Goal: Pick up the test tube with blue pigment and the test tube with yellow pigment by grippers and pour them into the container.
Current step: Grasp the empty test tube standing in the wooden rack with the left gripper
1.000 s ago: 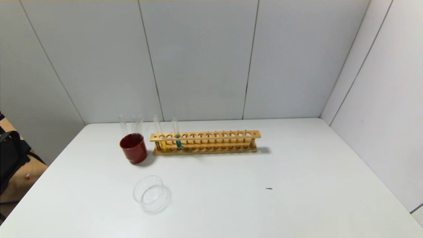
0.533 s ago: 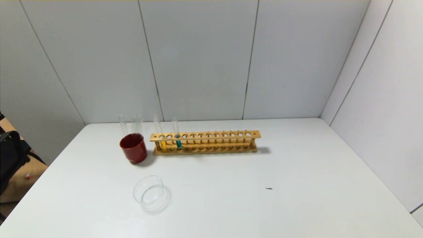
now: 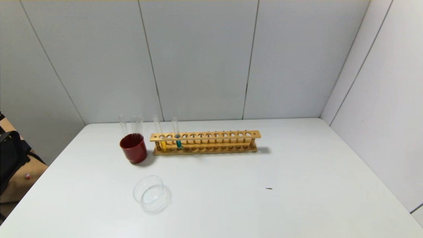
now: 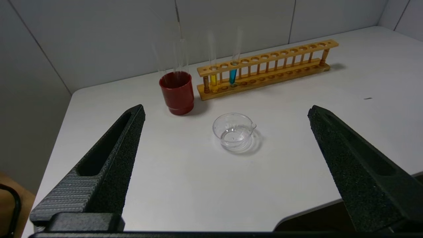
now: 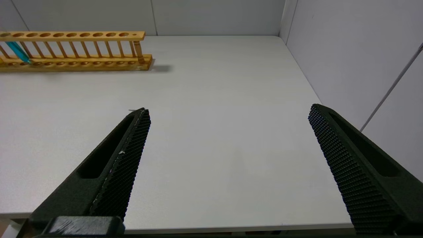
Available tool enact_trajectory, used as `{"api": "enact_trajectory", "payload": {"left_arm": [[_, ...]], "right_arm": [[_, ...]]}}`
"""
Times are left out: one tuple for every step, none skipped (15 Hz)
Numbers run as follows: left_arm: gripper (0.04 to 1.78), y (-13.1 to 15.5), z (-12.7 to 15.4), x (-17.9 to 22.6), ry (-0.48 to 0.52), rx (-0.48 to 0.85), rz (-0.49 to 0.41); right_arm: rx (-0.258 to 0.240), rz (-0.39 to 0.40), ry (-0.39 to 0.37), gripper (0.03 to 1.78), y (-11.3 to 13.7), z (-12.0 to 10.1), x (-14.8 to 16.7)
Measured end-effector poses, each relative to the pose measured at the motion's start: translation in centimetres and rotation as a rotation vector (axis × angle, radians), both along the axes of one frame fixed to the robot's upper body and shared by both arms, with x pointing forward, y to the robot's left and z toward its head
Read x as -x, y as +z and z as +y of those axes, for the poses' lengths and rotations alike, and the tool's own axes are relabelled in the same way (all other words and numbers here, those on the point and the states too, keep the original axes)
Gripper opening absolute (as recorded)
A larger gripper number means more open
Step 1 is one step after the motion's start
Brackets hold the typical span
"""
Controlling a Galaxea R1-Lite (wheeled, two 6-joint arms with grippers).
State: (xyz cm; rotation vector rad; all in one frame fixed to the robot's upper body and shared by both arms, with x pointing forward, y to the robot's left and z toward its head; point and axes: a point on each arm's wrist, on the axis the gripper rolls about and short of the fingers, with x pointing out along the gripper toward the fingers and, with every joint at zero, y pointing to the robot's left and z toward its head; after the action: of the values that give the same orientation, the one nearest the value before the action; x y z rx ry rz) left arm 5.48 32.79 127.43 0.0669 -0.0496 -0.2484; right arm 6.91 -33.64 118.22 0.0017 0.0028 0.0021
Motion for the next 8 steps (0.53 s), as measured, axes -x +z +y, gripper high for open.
{"api": "enact_trajectory", "payload": {"left_arm": [[1.74,1.5,0.0,-0.7,-0.012,-0.001,0.016],[1.74,2.9,0.0,-1.8,-0.024,-0.001,0.037],[1.74,4.3,-0.1,-3.3,-0.041,0.000,0.061],[1.74,5.5,-0.1,-5.0,-0.056,0.000,0.086],[1.74,6.5,-0.1,-7.1,-0.068,0.001,0.110],[1.74,7.2,-0.2,-9.3,-0.080,0.003,0.134],[1.74,7.7,-0.2,-11.6,-0.092,0.004,0.155],[1.74,7.9,-0.3,-13.7,-0.100,0.005,0.177]], "right_arm": [[0.000,0.000,0.000,1.75,0.0,0.0,0.0],[0.000,0.000,0.000,1.75,0.0,0.0,0.0],[0.000,0.000,0.000,1.75,0.0,0.0,0.0],[0.000,0.000,0.000,1.75,0.0,0.0,0.0],[0.000,0.000,0.000,1.75,0.0,0.0,0.0],[0.000,0.000,0.000,1.75,0.0,0.0,0.0],[0.000,0.000,0.000,1.75,0.0,0.0,0.0],[0.000,0.000,0.000,1.75,0.0,0.0,0.0]]}}
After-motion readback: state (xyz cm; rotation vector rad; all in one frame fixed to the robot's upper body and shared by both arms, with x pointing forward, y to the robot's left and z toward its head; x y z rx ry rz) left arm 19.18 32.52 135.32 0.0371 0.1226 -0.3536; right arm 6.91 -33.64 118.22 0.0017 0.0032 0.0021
